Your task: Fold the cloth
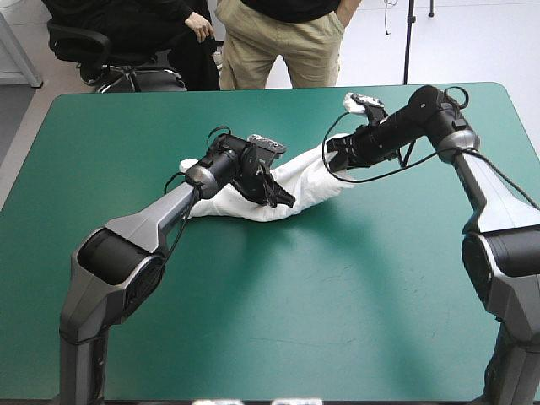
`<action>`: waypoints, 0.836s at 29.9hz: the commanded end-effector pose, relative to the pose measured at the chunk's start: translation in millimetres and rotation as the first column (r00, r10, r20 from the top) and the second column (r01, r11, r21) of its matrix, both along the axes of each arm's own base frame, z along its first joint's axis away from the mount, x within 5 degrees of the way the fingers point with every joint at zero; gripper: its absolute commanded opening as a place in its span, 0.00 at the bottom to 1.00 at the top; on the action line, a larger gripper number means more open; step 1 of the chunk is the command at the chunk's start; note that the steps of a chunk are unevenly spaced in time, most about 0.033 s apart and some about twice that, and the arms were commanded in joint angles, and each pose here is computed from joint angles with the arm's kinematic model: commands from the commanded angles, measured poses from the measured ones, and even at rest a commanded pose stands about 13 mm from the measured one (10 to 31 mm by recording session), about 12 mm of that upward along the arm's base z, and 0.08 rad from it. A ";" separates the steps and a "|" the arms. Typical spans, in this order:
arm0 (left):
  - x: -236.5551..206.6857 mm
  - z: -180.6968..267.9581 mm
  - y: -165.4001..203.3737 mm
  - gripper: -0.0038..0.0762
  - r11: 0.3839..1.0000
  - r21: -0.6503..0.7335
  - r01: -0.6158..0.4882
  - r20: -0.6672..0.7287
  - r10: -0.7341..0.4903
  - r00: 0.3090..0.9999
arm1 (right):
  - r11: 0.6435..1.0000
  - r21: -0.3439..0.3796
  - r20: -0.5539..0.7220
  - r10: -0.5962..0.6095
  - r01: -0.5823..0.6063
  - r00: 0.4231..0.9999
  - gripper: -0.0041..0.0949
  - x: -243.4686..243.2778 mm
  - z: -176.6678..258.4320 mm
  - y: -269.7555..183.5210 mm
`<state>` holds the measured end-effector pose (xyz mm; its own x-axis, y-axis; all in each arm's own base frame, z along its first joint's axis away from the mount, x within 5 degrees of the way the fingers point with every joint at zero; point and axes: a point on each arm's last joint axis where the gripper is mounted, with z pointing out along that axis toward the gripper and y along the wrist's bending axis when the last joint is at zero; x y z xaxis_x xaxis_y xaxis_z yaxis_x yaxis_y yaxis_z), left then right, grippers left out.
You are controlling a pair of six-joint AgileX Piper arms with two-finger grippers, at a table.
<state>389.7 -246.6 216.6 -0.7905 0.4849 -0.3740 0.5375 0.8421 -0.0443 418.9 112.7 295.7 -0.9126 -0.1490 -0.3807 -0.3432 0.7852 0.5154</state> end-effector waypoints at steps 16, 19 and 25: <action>-25.6 134.3 28.7 0.03 0.999 -0.040 -0.018 0.295 0.029 0.955 | 0.991 0.089 0.181 0.080 -0.097 0.980 0.03 -20.2 73.1 19.5; -44.6 178.6 55.6 0.03 0.997 -0.061 -0.056 0.377 0.075 0.923 | 0.991 0.090 0.187 0.081 -0.099 0.979 0.03 -20.4 73.4 22.5; -86.9 216.1 116.6 0.03 0.988 -0.044 -0.145 0.372 0.151 0.916 | 0.986 0.057 0.243 0.136 -0.154 0.961 0.03 -27.6 73.4 54.2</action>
